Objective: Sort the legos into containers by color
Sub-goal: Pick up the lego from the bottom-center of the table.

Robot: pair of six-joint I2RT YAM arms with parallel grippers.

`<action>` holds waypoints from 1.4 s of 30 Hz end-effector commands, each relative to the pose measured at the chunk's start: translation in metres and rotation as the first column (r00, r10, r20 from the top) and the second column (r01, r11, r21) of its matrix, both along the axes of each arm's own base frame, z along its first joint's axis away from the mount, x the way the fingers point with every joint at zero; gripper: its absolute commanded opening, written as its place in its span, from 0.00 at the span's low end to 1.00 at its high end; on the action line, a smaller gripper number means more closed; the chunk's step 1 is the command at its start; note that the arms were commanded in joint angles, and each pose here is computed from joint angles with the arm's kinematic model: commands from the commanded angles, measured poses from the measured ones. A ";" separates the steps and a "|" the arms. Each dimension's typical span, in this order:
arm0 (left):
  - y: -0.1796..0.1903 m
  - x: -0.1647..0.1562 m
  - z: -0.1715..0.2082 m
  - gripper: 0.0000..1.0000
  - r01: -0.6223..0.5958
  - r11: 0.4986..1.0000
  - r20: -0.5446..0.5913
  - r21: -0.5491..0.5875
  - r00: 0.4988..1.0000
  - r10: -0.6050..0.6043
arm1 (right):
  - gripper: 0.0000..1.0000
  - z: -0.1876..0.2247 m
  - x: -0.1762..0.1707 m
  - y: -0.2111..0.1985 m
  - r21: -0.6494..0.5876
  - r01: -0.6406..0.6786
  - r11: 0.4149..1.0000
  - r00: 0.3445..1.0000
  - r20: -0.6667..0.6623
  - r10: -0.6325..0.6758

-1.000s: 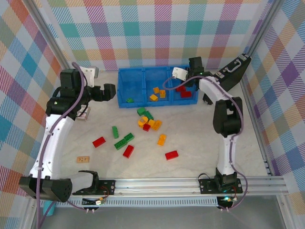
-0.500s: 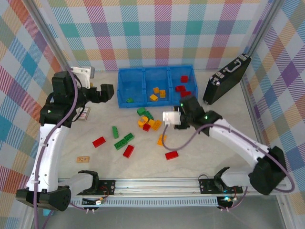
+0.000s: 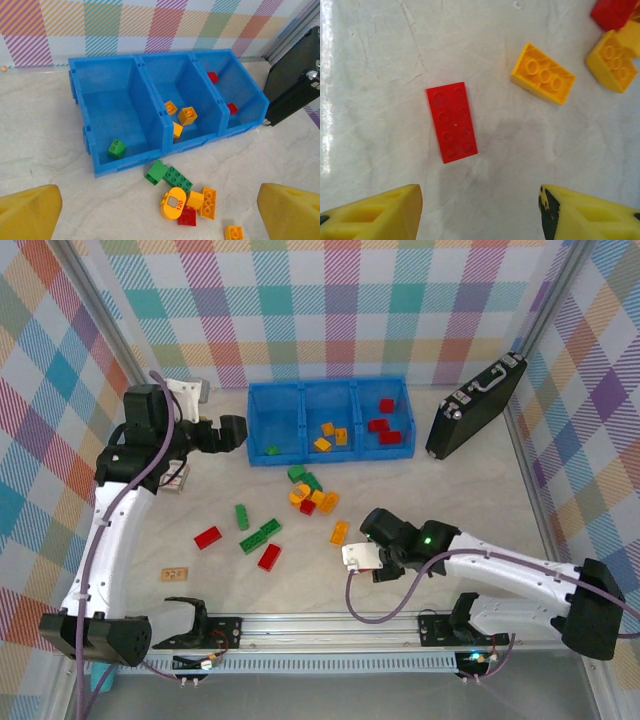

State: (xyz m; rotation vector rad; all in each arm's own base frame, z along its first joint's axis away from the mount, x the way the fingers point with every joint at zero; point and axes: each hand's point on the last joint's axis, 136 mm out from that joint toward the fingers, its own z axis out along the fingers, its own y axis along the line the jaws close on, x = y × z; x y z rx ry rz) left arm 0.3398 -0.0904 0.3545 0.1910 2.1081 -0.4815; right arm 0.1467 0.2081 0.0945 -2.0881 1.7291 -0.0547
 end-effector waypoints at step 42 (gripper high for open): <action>0.001 -0.001 0.009 1.00 0.007 1.000 0.019 -0.004 1.000 -0.007 | 0.38 -0.093 0.003 0.024 -0.102 -0.036 0.994 0.975 -0.223 0.012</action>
